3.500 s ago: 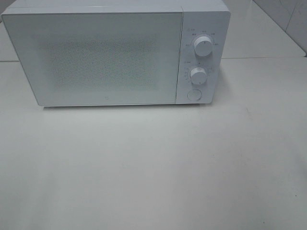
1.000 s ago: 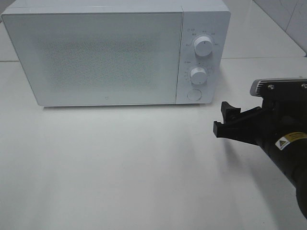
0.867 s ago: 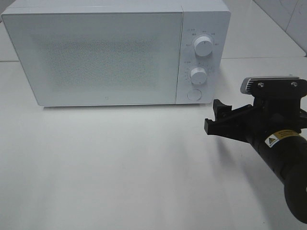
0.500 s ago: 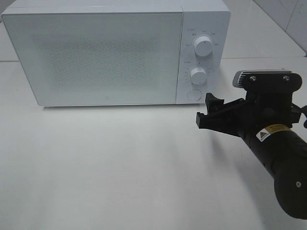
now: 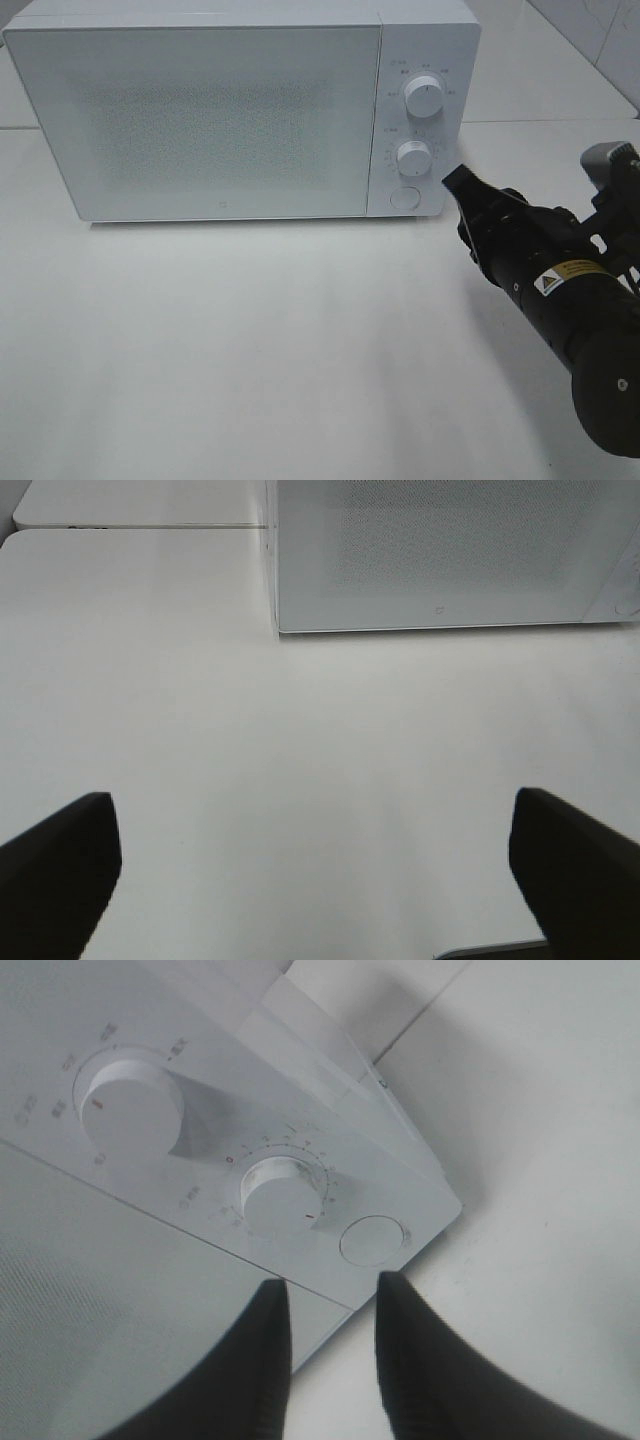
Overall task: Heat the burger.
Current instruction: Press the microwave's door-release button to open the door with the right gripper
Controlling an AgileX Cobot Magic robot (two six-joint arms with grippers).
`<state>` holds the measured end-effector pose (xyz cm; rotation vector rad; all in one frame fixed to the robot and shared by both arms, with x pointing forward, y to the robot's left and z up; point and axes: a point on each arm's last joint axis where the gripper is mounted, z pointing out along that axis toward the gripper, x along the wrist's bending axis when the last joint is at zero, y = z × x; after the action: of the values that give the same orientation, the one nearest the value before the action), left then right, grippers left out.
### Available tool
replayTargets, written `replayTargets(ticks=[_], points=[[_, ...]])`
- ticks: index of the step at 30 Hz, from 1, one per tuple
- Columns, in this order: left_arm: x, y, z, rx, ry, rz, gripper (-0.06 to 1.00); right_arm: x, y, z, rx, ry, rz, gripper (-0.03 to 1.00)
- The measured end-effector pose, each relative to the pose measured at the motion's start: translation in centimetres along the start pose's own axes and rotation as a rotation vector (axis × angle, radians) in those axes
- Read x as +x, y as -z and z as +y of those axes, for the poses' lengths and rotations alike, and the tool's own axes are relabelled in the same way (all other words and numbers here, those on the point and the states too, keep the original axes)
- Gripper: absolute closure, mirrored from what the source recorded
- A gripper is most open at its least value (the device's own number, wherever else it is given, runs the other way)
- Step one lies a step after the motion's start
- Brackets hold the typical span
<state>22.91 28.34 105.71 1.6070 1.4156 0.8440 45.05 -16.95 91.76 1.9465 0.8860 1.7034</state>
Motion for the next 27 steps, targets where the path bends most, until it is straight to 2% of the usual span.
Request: replayTargets(ticks=[1, 2, 3, 4, 5, 6, 7, 8, 9, 10, 11, 12, 17, 21, 27], points=[[0.0, 0.0, 0.0, 0.0, 0.0, 0.0, -0.03, 0.0, 0.0, 0.0, 0.0, 0.0, 0.0, 0.67], [0.0, 0.0, 0.0, 0.0, 0.0, 0.0, -0.03, 0.0, 0.0, 0.0, 0.002, -0.148, -0.002, 0.74], [0.0, 0.0, 0.0, 0.0, 0.0, 0.0, -0.03, 0.0, 0.0, 0.0, 0.002, -0.148, -0.002, 0.74], [0.0, 0.0, 0.0, 0.0, 0.0, 0.0, -0.03, 0.0, 0.0, 0.0, 0.003, -0.277, -0.003, 0.8], [0.0, 0.0, 0.0, 0.0, 0.0, 0.0, -0.03, 0.0, 0.0, 0.0, 0.003, -0.332, -0.003, 0.82], [0.0, 0.0, 0.0, 0.0, 0.0, 0.0, -0.03, 0.0, 0.0, 0.0, 0.003, -0.332, -0.003, 0.82], [0.0, 0.0, 0.0, 0.0, 0.0, 0.0, -0.03, -0.1, 0.0, -0.1, 0.008, -0.456, -0.01, 0.86], [0.0, 0.0, 0.0, 0.0, 0.0, 0.0, -0.03, -0.1, 0.0, -0.2, 0.014, -0.51, -0.018, 0.88], [0.0, 0.0, 0.0, 0.0, 0.0, 0.0, -0.03, -0.1, 0.0, -0.2, 0.014, -0.51, -0.018, 0.88], [0.0, 0.0, 0.0, 0.0, 0.0, 0.0, -0.03, -0.3, 0.0, -0.4, 0.031, -0.589, -0.044, 0.92], [0.0, 0.0, 0.0, 0.0, 0.0, 0.0, -0.03, -0.3, 0.0, -0.4, 0.031, -0.589, -0.044, 0.92], [0.0, 0.0, 0.0, 0.0, 0.0, 0.0, -0.03, -0.5, 0.0, -0.6, 0.047, -0.641, -0.07, 0.96], [0.0, 0.0, 0.0, 0.0, 0.0, 0.0, -0.03, -0.7, 0.0, -0.7, 0.046, -0.671, -0.097, 0.97], [0.0, 0.0, 0.0, 0.0, 0.0, 0.0, -0.03, -0.7, -0.2, -0.4, -0.001, -0.694, -0.119, 0.97], [0.0, 0.0, 0.0, 0.0, 0.0, 0.0, -0.03, -0.5, -1.6, -1.5, -0.004, -0.683, -0.134, 0.97]])
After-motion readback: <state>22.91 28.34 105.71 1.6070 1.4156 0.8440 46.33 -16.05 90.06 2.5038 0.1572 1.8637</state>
